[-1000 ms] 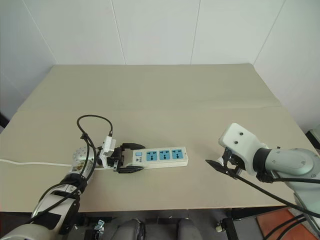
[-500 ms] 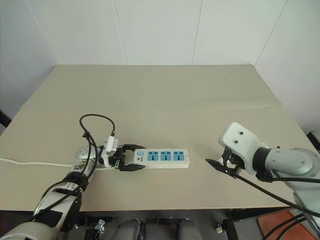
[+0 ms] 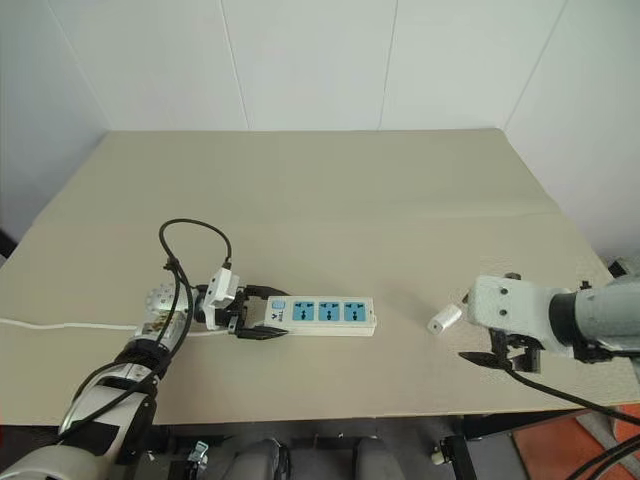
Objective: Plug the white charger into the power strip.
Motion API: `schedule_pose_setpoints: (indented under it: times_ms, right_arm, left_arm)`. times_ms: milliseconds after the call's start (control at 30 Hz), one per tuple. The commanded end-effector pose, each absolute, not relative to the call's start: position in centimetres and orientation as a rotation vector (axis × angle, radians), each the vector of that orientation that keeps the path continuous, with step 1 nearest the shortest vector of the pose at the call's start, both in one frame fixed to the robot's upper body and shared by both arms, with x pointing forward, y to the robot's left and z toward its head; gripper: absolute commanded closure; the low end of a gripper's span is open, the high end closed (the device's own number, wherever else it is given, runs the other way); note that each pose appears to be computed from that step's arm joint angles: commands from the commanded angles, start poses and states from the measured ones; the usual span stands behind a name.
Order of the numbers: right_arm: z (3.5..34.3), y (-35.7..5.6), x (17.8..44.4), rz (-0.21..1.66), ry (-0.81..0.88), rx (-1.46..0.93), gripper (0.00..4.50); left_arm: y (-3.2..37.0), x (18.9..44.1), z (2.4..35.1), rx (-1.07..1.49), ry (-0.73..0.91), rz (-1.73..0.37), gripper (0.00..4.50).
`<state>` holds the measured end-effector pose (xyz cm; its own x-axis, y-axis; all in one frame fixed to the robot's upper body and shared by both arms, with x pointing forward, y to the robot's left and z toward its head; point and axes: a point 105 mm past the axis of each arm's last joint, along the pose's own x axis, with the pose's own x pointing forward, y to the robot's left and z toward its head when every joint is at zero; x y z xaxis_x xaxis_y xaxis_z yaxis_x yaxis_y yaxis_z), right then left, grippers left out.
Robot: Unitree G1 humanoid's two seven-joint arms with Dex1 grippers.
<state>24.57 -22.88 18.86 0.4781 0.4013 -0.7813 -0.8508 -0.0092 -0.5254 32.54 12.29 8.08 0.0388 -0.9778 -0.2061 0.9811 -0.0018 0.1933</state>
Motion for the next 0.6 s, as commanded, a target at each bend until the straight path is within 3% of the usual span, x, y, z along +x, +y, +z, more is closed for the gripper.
schedule_pose_setpoints:
  times_ms: [33,333,600]
  right_arm:
    - [19.1,-22.6,25.2,1.164,0.428,-1.382,0.00]
    - [18.1,-20.7,27.2,1.455,0.378,-1.647,0.00]
    - [16.8,-19.9,28.5,1.543,0.391,-1.719,0.00]
  left_arm:
    - [12.2,31.9,7.8,0.329,0.065,-1.599,1.22]
    - [11.9,31.6,6.9,0.305,0.123,-1.585,1.22]
    - [11.2,31.2,6.5,0.289,0.107,-1.554,1.22]
